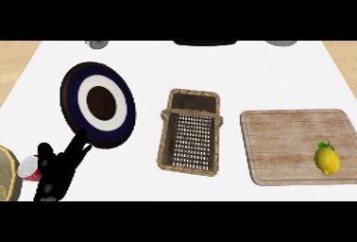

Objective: Pick the lemon from the cutting board and place it in the basket

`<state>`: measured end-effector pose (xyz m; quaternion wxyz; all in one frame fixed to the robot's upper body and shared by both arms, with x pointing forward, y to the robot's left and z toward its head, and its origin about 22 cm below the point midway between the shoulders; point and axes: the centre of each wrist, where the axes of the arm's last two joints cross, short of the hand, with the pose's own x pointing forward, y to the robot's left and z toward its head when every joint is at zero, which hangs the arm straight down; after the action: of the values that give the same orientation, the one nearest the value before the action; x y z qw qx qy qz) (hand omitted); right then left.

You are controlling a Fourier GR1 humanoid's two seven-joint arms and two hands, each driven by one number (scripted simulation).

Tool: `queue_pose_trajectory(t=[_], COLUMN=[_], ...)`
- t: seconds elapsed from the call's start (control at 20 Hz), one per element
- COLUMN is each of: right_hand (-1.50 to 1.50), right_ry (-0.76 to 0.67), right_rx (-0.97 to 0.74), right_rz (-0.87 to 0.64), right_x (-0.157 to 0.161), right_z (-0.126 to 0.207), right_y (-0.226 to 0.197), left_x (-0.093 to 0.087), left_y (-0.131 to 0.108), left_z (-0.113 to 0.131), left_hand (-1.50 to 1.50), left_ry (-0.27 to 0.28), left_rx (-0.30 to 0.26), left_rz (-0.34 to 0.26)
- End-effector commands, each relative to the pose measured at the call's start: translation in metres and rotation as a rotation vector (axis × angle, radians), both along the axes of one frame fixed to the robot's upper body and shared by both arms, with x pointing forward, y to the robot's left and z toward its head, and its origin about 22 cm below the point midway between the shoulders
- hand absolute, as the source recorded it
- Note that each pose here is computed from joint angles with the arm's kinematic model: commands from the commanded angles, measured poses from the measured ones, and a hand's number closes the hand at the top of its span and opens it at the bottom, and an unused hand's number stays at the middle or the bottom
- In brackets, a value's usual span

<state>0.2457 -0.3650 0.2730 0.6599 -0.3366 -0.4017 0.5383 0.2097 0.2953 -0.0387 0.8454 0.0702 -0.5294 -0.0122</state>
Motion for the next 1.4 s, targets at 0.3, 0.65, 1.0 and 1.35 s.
queue_pose_trajectory(t=[0.3,0.65,1.0,1.35], right_hand=[-1.5,-1.5,-1.5,-1.5], right_ry=[0.015,0.044,0.027,0.012], right_rx=[-0.043,-0.033,-0.036,-0.046], right_rz=[-0.009,-0.038,-0.017,-0.024], right_x=[-0.008,-0.001,0.008,-0.002], right_z=[-0.08,-0.112,-0.138,-0.165], right_y=[-0.003,0.0,-0.004,-0.019], left_x=[-0.023,-0.02,-0.009,-0.014], left_y=[0.017,0.02,-0.02,-0.002], left_z=[-0.023,-0.014,-0.008,-0.019], left_hand=[0.0,0.0,0.0,0.0], left_ry=[0.107,0.111,0.086,0.1], left_rx=[0.018,0.026,0.012,-0.016], left_rz=[0.021,0.009,0.005,0.013])
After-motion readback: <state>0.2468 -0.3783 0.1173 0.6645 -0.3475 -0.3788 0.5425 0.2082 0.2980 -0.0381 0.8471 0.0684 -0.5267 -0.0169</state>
